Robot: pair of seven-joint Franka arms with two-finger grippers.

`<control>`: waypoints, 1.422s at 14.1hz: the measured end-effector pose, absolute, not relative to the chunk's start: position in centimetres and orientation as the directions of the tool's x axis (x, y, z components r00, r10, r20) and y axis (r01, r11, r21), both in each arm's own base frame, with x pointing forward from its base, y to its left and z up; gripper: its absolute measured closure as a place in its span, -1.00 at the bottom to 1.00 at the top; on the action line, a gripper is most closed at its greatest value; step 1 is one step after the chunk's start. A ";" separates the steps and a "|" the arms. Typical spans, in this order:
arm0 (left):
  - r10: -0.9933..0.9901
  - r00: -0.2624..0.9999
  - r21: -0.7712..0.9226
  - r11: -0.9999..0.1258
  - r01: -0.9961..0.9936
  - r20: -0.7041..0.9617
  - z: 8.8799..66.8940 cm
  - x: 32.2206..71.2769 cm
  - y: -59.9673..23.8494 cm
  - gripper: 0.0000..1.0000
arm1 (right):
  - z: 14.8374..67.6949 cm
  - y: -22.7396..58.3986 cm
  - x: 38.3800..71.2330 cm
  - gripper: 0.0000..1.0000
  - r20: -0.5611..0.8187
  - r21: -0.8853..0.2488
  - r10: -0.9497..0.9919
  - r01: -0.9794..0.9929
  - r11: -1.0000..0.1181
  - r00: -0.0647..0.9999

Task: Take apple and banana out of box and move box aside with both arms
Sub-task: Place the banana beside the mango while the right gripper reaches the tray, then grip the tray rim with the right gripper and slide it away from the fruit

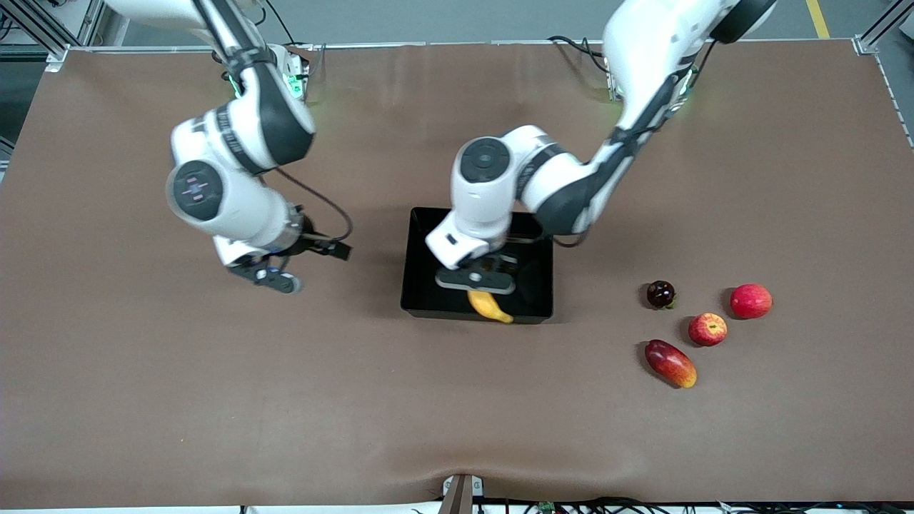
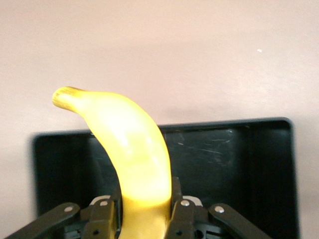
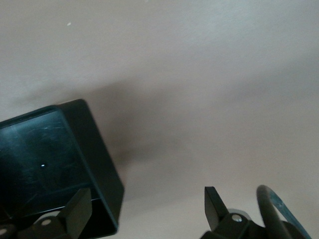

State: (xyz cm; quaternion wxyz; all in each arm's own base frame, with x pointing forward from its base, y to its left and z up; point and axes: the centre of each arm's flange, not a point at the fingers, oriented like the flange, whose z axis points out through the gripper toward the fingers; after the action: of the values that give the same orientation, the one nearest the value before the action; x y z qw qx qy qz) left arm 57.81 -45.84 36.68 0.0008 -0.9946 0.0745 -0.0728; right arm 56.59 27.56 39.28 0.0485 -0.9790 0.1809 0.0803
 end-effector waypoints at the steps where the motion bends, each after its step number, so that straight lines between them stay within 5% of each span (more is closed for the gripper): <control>1: -0.170 0.977 -0.031 -0.985 -0.167 0.129 38.0 59.2 -43.1 0.27 | 38.7 29.1 55.9 -1.00 -0.166 -0.071 -0.341 -0.356 -0.932 0.925; 12: -0.620 0.782 -0.136 -0.771 -0.622 -0.062 36.1 71.3 -9.6 0.27 | 25.9 39.8 52.7 -0.89 -0.054 -0.063 -0.326 -0.329 -0.942 0.944; 20: -0.733 0.679 -0.154 -0.677 -0.720 0.049 24.9 74.5 3.4 0.27 | 25.2 40.1 52.9 0.80 -0.067 -0.034 -0.315 -0.317 -0.948 0.947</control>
State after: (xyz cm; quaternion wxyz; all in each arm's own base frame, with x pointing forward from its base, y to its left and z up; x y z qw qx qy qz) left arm 74.50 3.40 24.91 0.0611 -0.9141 0.3973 -0.0532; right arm 52.90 40.13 25.15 0.0223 -0.9864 0.1602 0.0302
